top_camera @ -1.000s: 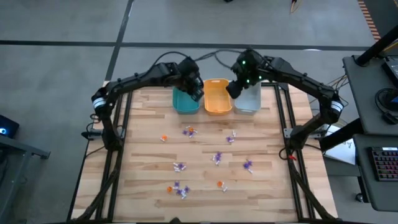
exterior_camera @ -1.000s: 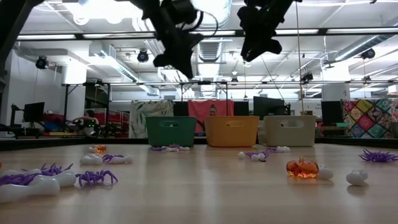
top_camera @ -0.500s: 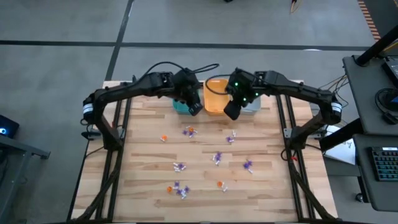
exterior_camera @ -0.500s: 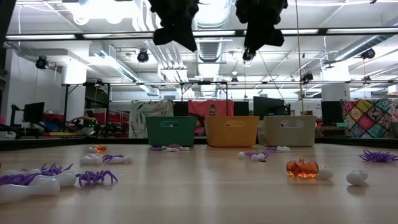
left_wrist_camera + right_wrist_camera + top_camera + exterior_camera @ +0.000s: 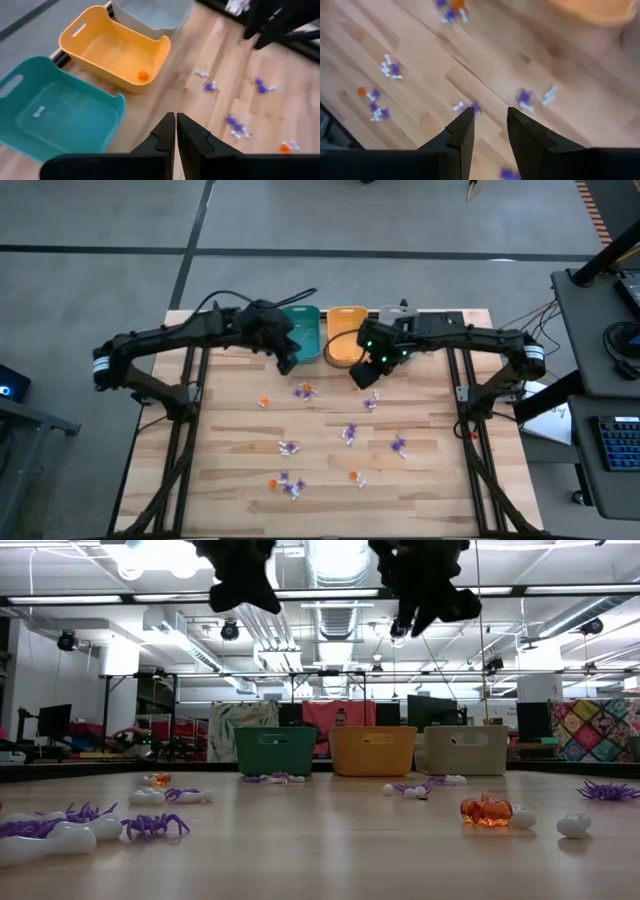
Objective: Sort Halloween decoration
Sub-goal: Put the white bone toy into the blue bin
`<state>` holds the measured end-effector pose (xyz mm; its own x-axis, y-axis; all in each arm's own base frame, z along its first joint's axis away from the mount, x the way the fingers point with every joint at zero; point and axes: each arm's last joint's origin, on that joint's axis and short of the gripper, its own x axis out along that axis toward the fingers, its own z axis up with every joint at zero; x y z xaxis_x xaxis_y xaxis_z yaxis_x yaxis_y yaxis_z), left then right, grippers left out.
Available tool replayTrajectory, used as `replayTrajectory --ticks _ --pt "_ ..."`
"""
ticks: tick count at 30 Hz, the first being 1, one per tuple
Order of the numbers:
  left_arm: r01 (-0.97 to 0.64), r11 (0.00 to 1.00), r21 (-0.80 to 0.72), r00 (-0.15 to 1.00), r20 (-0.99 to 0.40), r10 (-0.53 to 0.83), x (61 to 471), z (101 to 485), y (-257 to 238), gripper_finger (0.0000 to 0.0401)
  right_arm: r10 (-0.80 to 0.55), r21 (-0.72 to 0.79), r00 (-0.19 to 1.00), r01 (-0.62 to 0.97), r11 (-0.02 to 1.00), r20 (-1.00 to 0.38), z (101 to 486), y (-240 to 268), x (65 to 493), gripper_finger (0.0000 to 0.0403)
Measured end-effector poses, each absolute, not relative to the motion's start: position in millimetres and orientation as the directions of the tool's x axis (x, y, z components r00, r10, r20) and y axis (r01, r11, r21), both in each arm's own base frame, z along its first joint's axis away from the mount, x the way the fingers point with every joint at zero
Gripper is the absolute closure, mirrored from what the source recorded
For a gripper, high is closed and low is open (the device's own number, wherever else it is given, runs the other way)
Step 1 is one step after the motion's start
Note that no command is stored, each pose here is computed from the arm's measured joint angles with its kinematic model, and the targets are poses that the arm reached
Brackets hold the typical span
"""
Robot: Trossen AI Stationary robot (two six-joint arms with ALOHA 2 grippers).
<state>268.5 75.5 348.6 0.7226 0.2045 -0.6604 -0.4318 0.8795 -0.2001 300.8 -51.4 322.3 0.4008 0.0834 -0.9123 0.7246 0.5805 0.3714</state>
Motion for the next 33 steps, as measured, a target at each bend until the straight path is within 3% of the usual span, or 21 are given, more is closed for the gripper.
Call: replayTrajectory --ticks 9,17,25,33 --pt "-0.432 0.833 -0.346 0.833 -0.508 0.221 222.9 332.4 59.6 0.0401 0.130 0.263 0.229 0.849 0.458 -0.965 273.0 -31.7 299.5 0.0296" --pt "-0.426 0.803 -0.418 0.867 -0.443 0.229 209.7 329.3 56.0 0.0401 0.147 0.127 0.072 0.902 0.412 -0.987 225.2 -28.7 279.7 0.0296" --pt "-0.420 0.804 -0.421 0.873 -0.430 0.231 211.6 329.7 56.5 0.0401 0.126 0.185 0.149 0.912 0.367 -0.981 181.9 -34.0 274.0 0.0296" --pt "-0.418 0.804 -0.423 0.876 -0.423 0.233 212.3 330.2 56.8 0.0401 -0.002 0.180 0.191 0.929 0.323 -0.982 168.7 -39.4 273.2 0.0296"
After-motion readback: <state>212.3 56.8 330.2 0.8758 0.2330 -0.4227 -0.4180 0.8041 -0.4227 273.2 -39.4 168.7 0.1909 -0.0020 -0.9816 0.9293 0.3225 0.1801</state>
